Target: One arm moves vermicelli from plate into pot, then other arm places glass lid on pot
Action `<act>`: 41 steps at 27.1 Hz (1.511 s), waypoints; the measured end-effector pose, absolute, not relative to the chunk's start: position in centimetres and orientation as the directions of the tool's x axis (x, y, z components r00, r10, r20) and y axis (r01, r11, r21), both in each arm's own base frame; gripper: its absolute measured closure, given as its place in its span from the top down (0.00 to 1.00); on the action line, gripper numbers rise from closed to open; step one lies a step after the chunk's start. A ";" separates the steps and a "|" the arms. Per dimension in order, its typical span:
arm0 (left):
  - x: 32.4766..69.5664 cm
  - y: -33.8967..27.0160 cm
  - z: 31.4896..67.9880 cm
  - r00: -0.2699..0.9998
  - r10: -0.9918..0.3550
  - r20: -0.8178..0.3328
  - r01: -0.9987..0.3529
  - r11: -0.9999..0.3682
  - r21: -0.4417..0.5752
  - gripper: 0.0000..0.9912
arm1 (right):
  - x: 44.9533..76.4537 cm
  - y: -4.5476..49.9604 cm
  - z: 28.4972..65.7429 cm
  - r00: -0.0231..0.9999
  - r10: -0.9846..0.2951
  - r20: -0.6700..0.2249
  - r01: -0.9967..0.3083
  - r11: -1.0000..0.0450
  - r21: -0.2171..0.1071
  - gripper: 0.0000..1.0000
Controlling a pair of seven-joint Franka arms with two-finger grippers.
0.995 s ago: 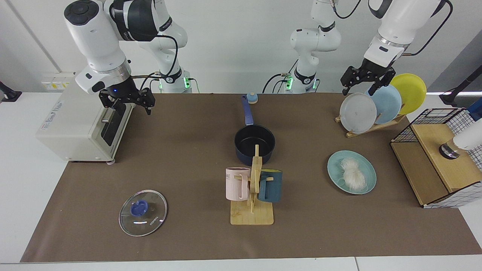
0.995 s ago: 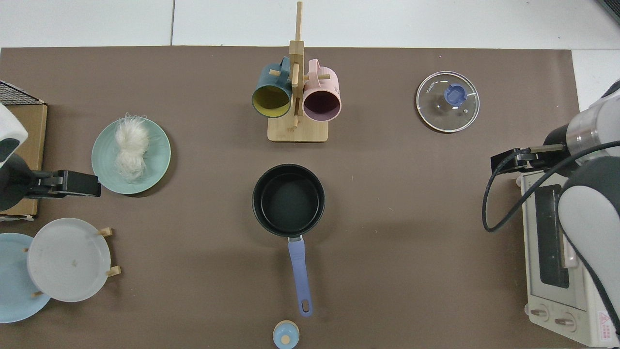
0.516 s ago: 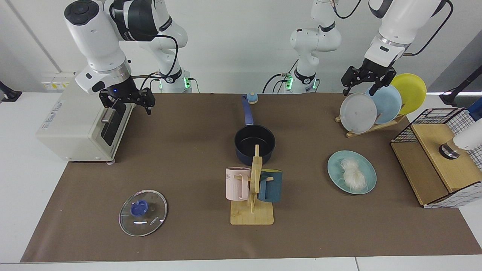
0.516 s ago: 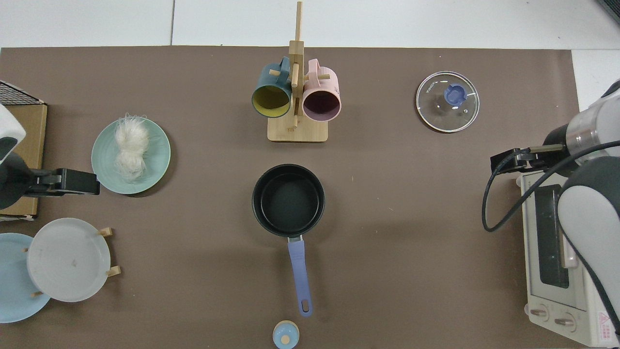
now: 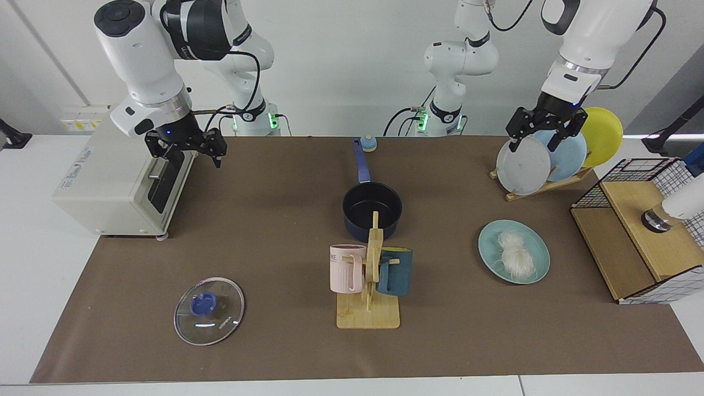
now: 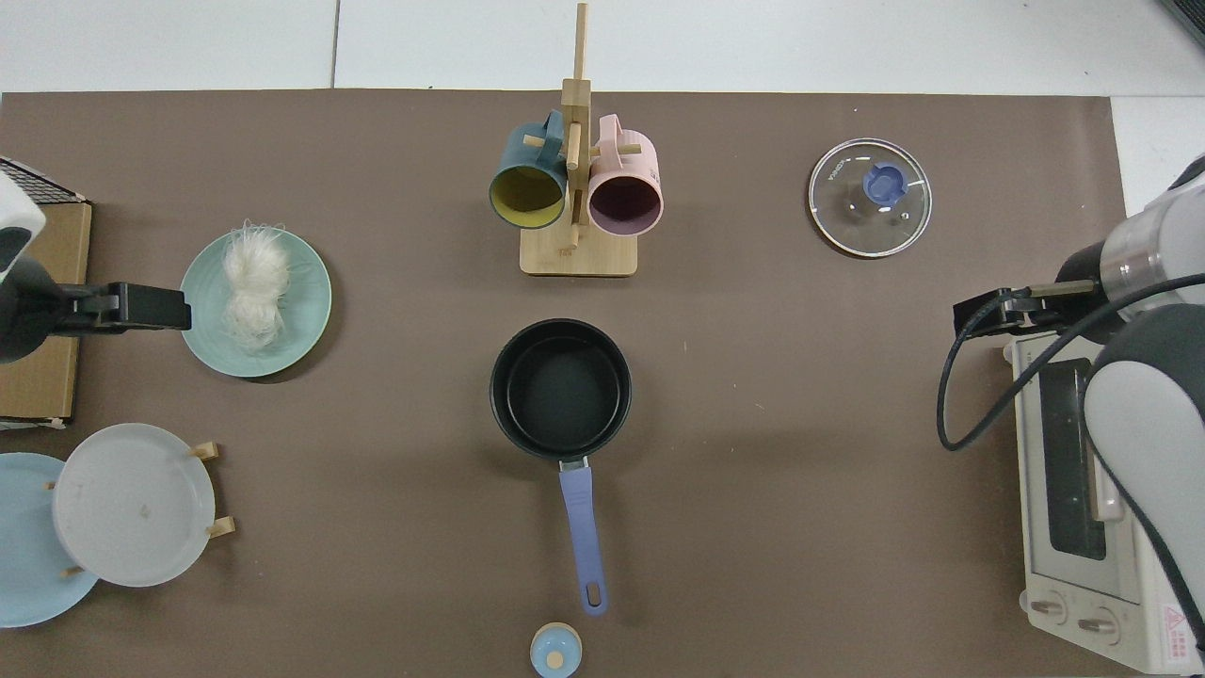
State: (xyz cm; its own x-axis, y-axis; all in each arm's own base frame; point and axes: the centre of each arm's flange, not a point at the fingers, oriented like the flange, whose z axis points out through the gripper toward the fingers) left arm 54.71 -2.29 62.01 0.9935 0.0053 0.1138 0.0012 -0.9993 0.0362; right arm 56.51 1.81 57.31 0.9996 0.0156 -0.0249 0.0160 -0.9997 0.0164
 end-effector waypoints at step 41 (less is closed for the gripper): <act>67.8 1.1 31.9 0.995 0.058 0.085 0.061 -0.997 -0.036 1.00 | 57.7 1.5 59.4 1.000 0.009 0.024 0.009 -1.000 0.016 1.00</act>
State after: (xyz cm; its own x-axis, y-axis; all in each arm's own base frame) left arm 67.84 1.07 31.94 0.9947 0.0580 0.0853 0.0612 -0.9975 -0.0360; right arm 57.67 1.46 59.40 0.9997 0.0090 0.0243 0.0087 -0.9998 0.0159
